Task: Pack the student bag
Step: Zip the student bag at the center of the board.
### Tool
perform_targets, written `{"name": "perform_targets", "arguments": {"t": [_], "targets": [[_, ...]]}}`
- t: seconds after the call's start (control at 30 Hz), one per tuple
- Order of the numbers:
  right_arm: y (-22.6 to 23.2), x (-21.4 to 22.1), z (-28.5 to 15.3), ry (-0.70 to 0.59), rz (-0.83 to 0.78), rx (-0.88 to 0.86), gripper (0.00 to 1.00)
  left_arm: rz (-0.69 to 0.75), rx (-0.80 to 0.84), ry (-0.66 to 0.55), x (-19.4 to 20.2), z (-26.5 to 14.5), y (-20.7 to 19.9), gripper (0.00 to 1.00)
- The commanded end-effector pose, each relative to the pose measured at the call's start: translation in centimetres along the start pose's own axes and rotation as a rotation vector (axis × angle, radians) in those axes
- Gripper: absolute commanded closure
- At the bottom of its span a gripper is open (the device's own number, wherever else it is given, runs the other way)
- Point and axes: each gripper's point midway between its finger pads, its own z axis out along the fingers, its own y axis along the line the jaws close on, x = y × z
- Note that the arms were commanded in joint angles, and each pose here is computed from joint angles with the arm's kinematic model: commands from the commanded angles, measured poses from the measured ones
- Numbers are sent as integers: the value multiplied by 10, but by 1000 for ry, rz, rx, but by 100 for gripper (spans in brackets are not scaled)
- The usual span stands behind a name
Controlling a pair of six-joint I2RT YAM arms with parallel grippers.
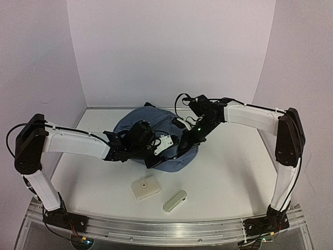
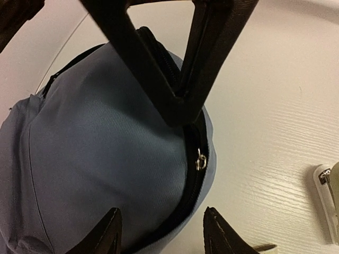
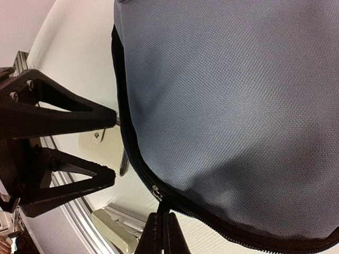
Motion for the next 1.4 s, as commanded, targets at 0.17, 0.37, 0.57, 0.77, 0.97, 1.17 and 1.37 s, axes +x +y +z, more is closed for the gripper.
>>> {"name": "perform_targets", "arguments": {"t": [0.17,0.37,0.57,0.77,0.97,1.17,1.37], "targets": [[-6,-3,-8,-21,56,-13,100,115,47,24,-7,17,-13,48],[-7,-5,-6,-19,61,-23,100,154,17,98,7,32,-9,67],[-22,-3,-10,-21,93,-16,100,140,1,140,16,23,-7,97],[-56,3,-26,-44,136,27,100,135,-30,204,42,-8,-4,100],[-93,9,-38,-59,158,82,100,120,-51,290,70,-30,-3,100],[-82,3,-40,-75,173,4,100,56,-89,255,61,-48,4,82],[-40,-2,-30,-59,161,-100,100,53,-36,154,10,-44,-20,48]]}}
